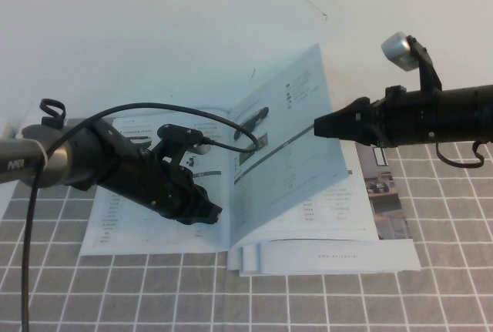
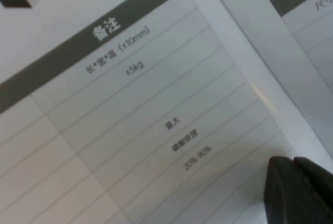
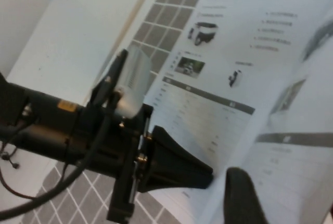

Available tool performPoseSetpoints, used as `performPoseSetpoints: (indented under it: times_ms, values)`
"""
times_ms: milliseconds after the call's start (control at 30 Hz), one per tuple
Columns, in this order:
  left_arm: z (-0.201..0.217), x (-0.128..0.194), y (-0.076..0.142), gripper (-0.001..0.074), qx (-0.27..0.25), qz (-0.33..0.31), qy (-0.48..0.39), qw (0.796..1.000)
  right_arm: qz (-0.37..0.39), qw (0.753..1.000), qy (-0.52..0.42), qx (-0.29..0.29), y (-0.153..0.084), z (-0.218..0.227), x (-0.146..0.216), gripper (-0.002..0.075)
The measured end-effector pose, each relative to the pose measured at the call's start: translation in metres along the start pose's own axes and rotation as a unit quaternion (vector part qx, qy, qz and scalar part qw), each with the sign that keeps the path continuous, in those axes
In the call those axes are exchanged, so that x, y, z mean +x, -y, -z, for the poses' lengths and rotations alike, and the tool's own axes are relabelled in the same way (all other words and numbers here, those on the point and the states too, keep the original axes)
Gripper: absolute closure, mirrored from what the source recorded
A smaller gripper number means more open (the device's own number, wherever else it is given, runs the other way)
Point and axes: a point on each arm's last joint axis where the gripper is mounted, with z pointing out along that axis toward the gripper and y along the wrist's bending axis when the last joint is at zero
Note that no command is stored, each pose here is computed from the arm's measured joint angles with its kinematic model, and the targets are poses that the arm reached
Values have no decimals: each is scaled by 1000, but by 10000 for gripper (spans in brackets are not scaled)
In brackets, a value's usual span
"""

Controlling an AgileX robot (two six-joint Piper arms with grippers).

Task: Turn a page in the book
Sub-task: Open the closed book

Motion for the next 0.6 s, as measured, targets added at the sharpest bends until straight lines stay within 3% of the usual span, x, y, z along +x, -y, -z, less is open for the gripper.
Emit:
performPoseSetpoints:
  times_ms: [267,433,600]
  values:
    - [-1,0,1,739,5,7,1,1000,28,999,15,-24,-12,-8,-2,372]
    - [0,0,1,739,6,9,2,1000,57,998,22,-10,-23,-25,0,372]
    - [14,-9,3,739,-14,-7,29,999,54,998,35,-15,-27,-35,2,372]
